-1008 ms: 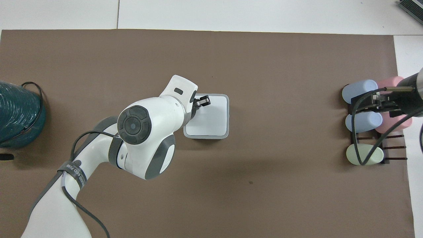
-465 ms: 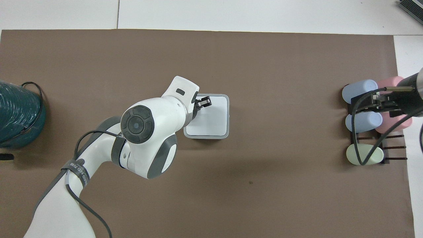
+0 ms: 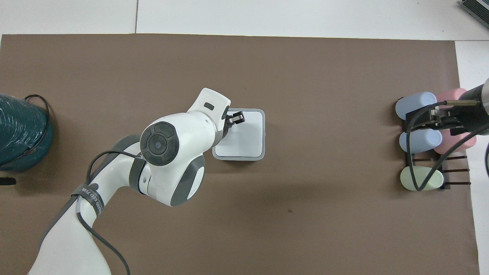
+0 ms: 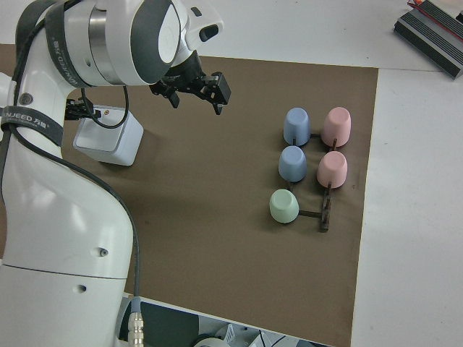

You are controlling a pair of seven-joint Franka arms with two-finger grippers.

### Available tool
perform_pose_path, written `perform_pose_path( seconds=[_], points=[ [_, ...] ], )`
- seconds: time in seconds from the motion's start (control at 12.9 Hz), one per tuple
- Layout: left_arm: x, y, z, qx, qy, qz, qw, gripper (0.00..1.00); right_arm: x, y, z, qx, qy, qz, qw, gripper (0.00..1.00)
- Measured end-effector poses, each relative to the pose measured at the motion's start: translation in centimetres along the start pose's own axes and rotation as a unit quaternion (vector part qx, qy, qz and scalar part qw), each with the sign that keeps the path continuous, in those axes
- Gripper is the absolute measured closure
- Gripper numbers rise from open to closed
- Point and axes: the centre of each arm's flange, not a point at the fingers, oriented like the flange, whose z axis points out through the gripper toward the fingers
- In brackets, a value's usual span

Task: Close trash can lid
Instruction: 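Press the left gripper on the lid to seat it shut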

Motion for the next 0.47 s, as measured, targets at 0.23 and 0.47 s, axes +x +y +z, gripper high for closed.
perform_pose_path(
  seconds=[0.23,0.47],
  points=[
    [-0.03,0.03,0.01,0.0,0.0,0.002,1.0,0.81,0.0,0.0,0.0,0.0,0.0,0.0,1.0,0.0],
    [-0.14,0.14,0.03,0.002,0.0,0.008,1.0,0.83,0.0,0.0,0.0,0.0,0.0,0.0,1.0,0.0]
  ],
)
